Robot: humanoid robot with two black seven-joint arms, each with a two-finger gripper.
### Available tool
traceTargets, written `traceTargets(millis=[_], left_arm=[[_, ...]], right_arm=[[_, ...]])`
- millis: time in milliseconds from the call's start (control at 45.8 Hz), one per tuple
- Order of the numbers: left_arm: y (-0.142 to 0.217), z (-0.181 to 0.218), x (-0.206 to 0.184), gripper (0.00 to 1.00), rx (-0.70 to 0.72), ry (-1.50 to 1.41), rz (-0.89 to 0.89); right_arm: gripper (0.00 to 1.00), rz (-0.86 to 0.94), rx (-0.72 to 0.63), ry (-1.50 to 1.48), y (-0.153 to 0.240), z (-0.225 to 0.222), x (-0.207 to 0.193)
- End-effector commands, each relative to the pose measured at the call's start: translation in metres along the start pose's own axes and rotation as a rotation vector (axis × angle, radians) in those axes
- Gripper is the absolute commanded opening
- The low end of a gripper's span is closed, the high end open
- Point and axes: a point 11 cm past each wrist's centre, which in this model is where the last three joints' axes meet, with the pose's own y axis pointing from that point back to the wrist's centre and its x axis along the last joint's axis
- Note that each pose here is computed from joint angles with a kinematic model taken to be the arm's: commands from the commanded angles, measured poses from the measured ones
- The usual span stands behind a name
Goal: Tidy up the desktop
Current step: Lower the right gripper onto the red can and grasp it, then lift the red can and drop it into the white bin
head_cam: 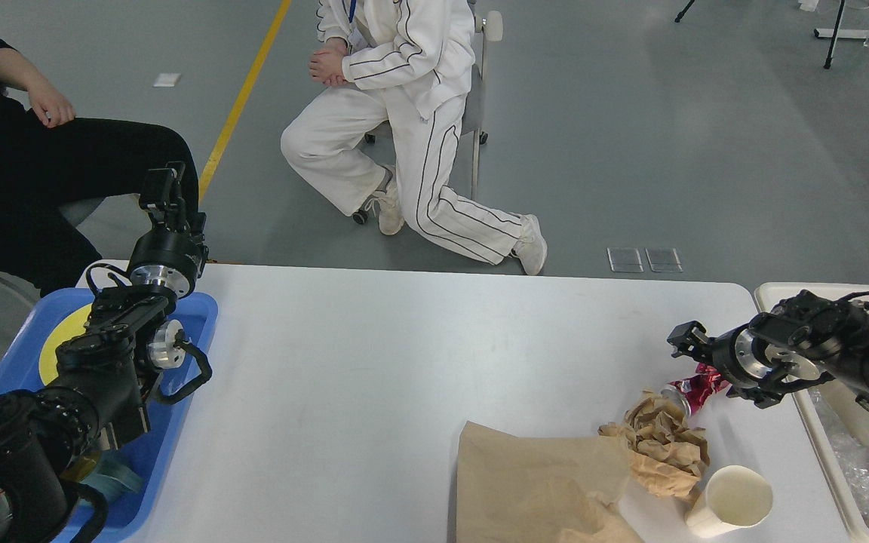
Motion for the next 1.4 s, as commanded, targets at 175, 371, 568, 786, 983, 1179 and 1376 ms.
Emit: traceTargets(millis=[175,371,568,786,983,1179,1376], left_arm=[[0.000,0.000,0.000,0.97,0.000,0.000,0.000],[0.000,0.000,0.000,0.97,0.000,0.000,0.000],[0.000,0.000,0.000,0.97,0.000,0.000,0.000],[0.000,0.000,0.000,0.97,0.000,0.000,0.000],[0.000,0.000,0.000,0.97,0.000,0.000,0.000],[0.000,0.000,0.000,0.97,0.000,0.000,0.000],[0.000,0.000,0.000,0.97,0.000,0.000,0.000]], right_arm=[[1.00,-0.009,-0.025,0.026,-0.013,0.007,-0.018],[0.98,0.074,-0.031,0.015,-0.017,0.008,-0.017],[0.73,0.094,-0.023,0.018,-0.019,0.003,-0.019],[0.27,0.160,-0.041,0.020,-0.025,0.011,-0.025],[0.10,0.137,-0.047,0.026,-0.026,0.013,-0.031],[0.00,0.151,-0.024,0.025,-0.018,0.001,-0.021],[0.00,0.162,0.042,-0.030,0.037,-0.018,0.037]])
